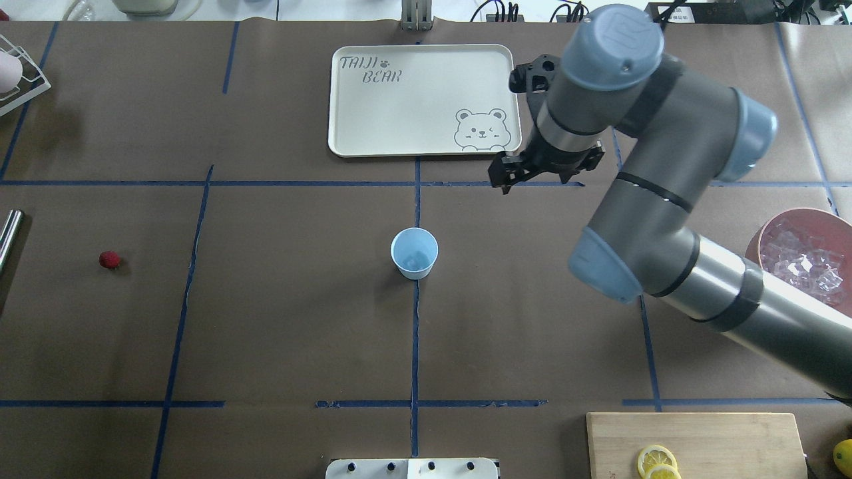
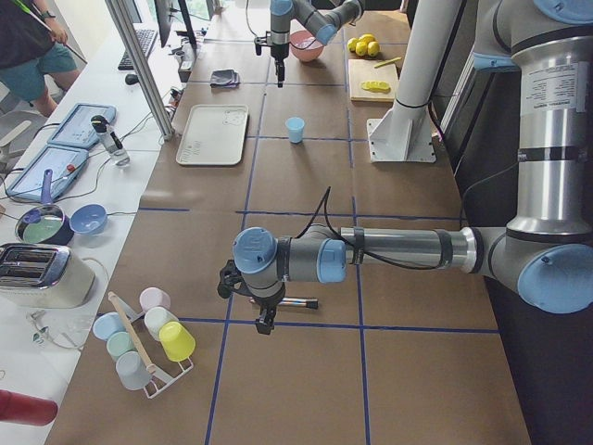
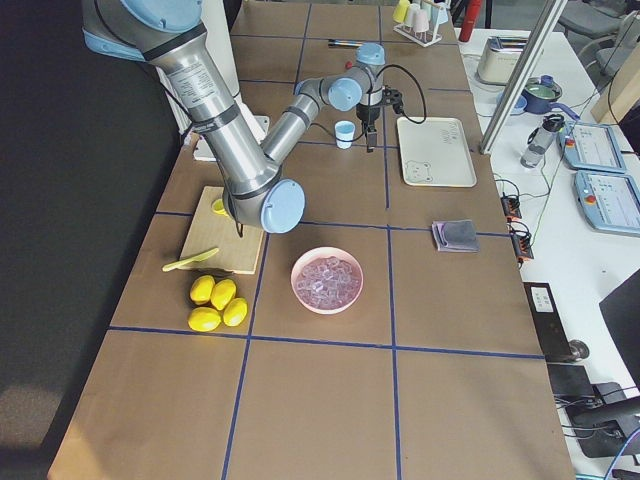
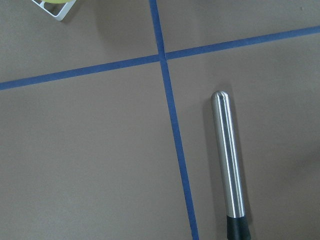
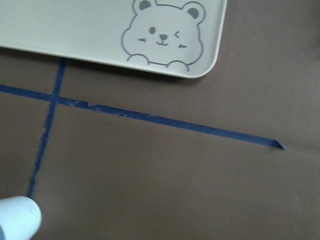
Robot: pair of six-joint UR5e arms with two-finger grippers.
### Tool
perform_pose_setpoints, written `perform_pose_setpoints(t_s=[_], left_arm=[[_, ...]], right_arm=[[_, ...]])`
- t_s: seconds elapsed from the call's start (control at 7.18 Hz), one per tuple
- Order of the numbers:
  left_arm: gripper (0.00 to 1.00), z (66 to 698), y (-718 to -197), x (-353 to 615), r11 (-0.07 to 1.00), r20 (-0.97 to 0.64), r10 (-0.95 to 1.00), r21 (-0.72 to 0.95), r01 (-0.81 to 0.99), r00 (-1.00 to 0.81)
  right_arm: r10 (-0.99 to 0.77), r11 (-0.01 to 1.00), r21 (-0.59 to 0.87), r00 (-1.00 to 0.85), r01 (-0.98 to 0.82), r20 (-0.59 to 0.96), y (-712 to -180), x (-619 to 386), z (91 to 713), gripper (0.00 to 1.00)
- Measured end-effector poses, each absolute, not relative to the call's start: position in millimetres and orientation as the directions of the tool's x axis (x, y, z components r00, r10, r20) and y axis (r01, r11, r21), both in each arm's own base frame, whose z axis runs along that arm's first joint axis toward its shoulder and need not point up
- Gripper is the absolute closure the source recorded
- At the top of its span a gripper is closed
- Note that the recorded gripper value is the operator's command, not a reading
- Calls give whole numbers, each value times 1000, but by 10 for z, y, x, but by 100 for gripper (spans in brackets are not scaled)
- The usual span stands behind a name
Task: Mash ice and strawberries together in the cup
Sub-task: 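Move the right gripper back to the pink bowl of ice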
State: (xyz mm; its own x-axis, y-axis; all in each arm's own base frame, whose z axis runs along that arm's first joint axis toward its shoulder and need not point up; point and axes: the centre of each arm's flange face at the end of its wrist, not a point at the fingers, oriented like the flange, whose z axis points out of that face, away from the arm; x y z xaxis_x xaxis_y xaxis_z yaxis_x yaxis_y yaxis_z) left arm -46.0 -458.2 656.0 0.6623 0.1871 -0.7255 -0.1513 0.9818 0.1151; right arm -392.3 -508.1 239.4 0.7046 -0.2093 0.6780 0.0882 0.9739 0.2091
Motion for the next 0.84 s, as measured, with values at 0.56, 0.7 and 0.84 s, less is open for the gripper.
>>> perform_pose_setpoints(t_s=[0.56,0.7,0.84], left_arm=[[0,6548,-4584,-450,981,-725,190,118,-153,662],[0,6544,-4585,-444,981,-725,192,118,-155,662],[0,6541,-4586,-442,981,-725,192,119,-155,661]], right_arm=[[-344,936,281,710,211,614,-5167,-2632,3407,1],[-371,927,289,704,239,605,-5175,-2353,3620,1],[-397,917,296,694,268,600,-5145,-2070,3843,1]])
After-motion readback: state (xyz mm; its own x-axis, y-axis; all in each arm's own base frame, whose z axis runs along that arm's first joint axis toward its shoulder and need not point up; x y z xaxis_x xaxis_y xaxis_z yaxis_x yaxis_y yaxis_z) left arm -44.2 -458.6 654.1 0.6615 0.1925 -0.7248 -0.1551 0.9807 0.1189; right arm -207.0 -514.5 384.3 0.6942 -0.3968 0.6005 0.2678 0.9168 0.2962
